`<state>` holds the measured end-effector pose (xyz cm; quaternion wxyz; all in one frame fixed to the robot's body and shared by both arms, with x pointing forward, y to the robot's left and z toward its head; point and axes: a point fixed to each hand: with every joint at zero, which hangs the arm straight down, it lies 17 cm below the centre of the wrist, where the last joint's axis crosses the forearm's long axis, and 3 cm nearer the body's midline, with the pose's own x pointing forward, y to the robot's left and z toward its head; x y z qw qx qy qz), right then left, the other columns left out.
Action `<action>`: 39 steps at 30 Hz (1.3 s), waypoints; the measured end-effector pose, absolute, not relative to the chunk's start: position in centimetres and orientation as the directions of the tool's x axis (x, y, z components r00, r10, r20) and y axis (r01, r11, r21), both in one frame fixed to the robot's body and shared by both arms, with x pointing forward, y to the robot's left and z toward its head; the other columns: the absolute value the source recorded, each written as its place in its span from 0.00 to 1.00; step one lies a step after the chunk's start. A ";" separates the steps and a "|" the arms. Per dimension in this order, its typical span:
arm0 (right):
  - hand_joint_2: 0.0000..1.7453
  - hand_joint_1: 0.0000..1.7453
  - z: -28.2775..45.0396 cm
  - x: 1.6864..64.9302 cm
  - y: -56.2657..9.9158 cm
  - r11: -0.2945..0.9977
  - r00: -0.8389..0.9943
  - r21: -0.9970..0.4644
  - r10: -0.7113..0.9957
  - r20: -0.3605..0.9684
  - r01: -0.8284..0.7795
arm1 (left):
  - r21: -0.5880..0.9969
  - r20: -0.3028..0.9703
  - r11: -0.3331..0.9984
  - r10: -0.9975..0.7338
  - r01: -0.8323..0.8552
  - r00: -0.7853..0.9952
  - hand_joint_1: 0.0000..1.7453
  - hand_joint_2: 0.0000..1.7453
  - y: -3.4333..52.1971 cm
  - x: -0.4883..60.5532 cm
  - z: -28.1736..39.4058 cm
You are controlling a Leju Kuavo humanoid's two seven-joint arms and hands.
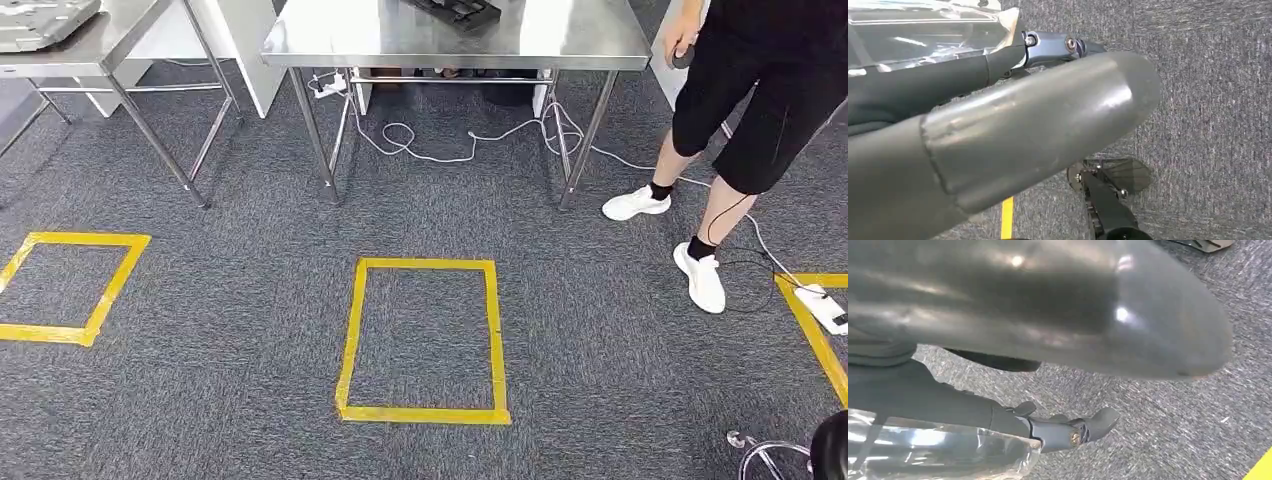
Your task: Take the parts from the cabinet and place them on the table.
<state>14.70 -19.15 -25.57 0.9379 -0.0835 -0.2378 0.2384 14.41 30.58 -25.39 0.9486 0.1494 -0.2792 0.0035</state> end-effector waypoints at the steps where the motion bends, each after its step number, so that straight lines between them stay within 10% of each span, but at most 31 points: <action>1: 0.00 0.00 -25.6 14.7 -19.2 0.873 0.774 -0.269 0.485 0.406 -0.406 | 0.281 0.531 0.955 -0.077 -0.089 0.844 0.00 0.00 30.6 14.4 -25.4; 39: 0.00 0.00 -25.6 14.3 -18.9 0.893 0.794 -0.250 0.449 0.410 -0.375 | 0.287 0.524 0.955 -0.096 -0.070 0.847 0.00 0.00 30.6 14.1 -25.5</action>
